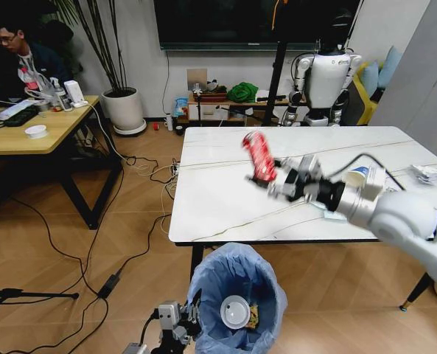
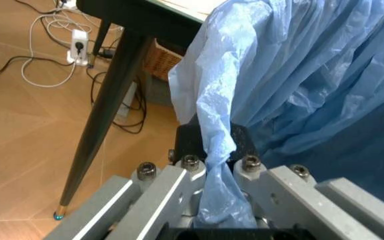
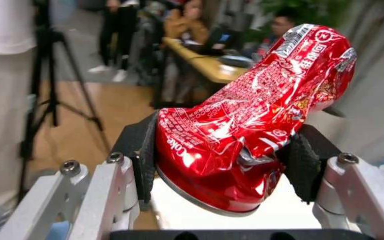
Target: Pick up the trash bin and place the trash from the table into it.
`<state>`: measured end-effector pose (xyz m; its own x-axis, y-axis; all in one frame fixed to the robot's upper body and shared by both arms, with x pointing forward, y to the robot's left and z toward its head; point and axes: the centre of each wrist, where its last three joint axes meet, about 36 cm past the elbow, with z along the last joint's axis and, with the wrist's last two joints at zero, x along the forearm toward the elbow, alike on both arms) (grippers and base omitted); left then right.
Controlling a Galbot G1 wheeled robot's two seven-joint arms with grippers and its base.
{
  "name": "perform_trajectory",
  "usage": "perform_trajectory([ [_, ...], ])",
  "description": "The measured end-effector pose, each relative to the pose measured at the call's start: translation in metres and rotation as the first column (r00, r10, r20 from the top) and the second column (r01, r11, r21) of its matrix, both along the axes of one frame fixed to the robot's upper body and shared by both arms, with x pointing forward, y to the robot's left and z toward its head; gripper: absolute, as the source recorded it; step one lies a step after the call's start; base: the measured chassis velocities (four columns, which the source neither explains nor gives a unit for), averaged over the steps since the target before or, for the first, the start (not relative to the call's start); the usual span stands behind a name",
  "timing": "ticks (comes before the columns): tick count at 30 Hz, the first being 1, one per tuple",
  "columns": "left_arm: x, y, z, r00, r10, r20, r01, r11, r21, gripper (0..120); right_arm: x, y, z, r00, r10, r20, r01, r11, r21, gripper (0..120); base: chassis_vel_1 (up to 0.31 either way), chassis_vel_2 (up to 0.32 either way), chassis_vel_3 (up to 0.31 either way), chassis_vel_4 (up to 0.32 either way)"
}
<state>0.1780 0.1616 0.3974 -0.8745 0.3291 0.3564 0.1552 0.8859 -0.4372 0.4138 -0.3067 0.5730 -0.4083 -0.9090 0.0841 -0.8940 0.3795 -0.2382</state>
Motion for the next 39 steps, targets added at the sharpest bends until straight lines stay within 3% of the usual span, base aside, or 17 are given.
perform_trajectory([
  [5,0.000,-0.001,0.002,1.000,0.007,0.004,-0.007,1.000,-0.002,0,-0.025,0.010,-0.020,0.992,0.129,-0.003,-0.129,0.988,-0.087,52,0.000,0.000,0.000,0.000],
  [10,0.000,-0.002,0.002,1.000,0.010,0.005,-0.010,1.000,-0.001,0,-0.035,0.012,-0.028,0.983,0.181,0.010,-0.178,0.974,-0.136,52,0.000,0.000,0.000,0.000],
  [15,0.000,0.000,0.006,1.000,0.021,0.012,-0.021,1.000,0.003,0,-0.047,0.009,-0.040,0.948,0.316,0.035,-0.298,0.921,-0.253,52,0.000,0.000,0.000,0.000],
  [25,-0.001,0.004,0.011,0.999,0.032,0.019,-0.033,0.999,0.010,0,-0.051,0.008,-0.054,0.937,0.350,0.026,-0.331,0.906,-0.266,53,0.000,0.000,0.000,0.000],
  [30,-0.001,0.004,0.011,0.999,0.033,0.019,-0.033,0.999,0.010,0,-0.050,0.007,-0.055,0.936,0.352,0.024,-0.333,0.905,-0.264,68,0.000,0.000,0.000,0.000],
  [37,0.000,0.004,0.011,0.999,0.033,0.019,-0.033,0.999,0.010,0,-0.046,0.004,-0.054,0.936,0.351,0.032,-0.330,0.906,-0.264,97,0.000,0.000,0.000,0.000],
  [39,0.000,0.004,0.011,0.999,0.033,0.019,-0.033,0.999,0.011,0,-0.045,0.004,-0.053,0.935,0.352,0.034,-0.332,0.907,-0.261,98,0.000,0.000,0.000,0.000],
])
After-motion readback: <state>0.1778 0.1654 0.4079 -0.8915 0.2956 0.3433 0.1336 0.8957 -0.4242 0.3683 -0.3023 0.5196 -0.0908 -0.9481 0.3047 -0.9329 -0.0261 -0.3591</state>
